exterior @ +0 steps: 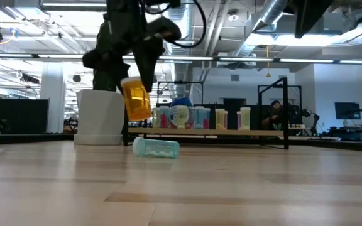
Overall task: Pick and place medicine bottles onto shelf by color
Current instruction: Put the large orange pill bottle on the shelf
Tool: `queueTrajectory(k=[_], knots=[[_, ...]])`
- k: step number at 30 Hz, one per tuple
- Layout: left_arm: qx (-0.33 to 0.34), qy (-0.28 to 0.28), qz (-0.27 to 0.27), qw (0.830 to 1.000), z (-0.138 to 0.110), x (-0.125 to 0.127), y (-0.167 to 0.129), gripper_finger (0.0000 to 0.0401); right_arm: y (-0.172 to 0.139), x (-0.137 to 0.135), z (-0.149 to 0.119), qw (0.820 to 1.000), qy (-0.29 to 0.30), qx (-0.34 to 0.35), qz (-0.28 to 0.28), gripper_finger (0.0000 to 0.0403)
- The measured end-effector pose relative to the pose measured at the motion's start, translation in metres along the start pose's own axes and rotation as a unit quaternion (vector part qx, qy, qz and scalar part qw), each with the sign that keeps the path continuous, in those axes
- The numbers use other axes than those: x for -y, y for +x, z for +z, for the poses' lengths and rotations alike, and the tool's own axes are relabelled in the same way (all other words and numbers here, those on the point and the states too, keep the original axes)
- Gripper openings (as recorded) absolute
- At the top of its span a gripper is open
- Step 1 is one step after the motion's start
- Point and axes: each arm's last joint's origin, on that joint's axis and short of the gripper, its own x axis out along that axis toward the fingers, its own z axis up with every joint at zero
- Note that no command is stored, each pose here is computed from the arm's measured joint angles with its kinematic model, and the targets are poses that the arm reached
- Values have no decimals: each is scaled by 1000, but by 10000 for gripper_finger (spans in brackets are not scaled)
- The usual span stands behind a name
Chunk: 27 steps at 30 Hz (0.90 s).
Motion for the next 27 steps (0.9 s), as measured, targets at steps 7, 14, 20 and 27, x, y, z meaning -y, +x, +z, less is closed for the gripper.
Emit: queueTrajectory(k=[7,14,20,27], knots=[[24,23,23,999,32,-15,6,196,6,10,8,999,31,23,-2,138],[-10,56,33,998,44,-16,31,196,9,28,15,997,72,31,-13,137],[-30,77,44,996,49,-15,50,196,11,39,18,995,97,34,-20,135],[-37,87,55,994,54,-18,60,197,12,46,20,992,113,41,-23,135]])
